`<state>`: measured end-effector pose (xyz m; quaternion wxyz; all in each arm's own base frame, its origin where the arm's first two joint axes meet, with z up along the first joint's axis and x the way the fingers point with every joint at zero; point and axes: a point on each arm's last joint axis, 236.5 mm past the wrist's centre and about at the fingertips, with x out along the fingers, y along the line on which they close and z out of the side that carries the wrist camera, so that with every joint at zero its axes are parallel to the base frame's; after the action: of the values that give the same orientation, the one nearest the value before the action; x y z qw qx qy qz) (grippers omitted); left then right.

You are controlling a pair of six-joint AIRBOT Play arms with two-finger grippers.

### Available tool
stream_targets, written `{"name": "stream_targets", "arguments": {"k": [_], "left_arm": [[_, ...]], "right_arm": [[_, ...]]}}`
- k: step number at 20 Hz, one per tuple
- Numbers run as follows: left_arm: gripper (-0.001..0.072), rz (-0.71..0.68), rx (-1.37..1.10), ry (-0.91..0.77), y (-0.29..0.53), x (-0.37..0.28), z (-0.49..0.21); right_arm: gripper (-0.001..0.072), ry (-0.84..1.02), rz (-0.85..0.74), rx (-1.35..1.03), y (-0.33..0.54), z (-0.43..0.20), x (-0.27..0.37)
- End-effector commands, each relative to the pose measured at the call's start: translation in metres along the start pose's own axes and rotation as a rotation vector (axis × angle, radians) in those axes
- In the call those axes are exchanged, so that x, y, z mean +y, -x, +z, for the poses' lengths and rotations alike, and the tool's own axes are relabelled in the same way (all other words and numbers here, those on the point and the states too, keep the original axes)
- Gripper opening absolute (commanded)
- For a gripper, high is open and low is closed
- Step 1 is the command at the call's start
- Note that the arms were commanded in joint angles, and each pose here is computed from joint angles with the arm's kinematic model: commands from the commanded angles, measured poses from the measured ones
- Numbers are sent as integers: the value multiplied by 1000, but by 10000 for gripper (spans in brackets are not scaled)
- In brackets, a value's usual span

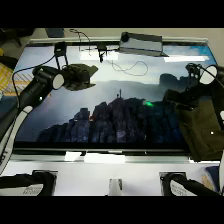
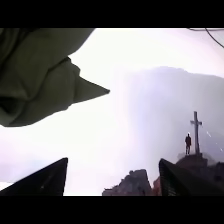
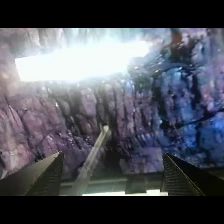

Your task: Fold the shirts.

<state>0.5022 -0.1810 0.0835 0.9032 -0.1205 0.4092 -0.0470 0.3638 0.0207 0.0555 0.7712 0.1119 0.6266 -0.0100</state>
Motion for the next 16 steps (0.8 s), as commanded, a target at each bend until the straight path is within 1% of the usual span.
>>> {"name": "stream_targets", "arguments": {"k": [1,3,4,6,9,13,14,15,16], "left_arm": [[720,-41,64,349,-37,60,20],[720,-68,199,539,-57,99,4],[720,-58,257,576,-65,114,-9],[720,-24,320,590,-81,133,-29],[720,-34,257,572,-104,131,-24],[720,-44,197,561,-133,123,-23],[588,-42,201,562,-137,123,-26],[210,-44,204,566,-138,122,-27],[41,-53,200,568,-136,119,-25]], "right_arm": [[674,-4,31,-49,0,12,7],[675,-9,58,-53,0,13,14],[675,-12,76,-48,1,11,18],[676,-4,113,-42,1,10,27],[676,-7,145,-26,2,7,34],[674,-21,227,0,5,1,53],[674,-25,251,14,7,-2,59],[673,-28,283,29,9,-6,66],[672,-29,310,45,11,-9,72]]}}
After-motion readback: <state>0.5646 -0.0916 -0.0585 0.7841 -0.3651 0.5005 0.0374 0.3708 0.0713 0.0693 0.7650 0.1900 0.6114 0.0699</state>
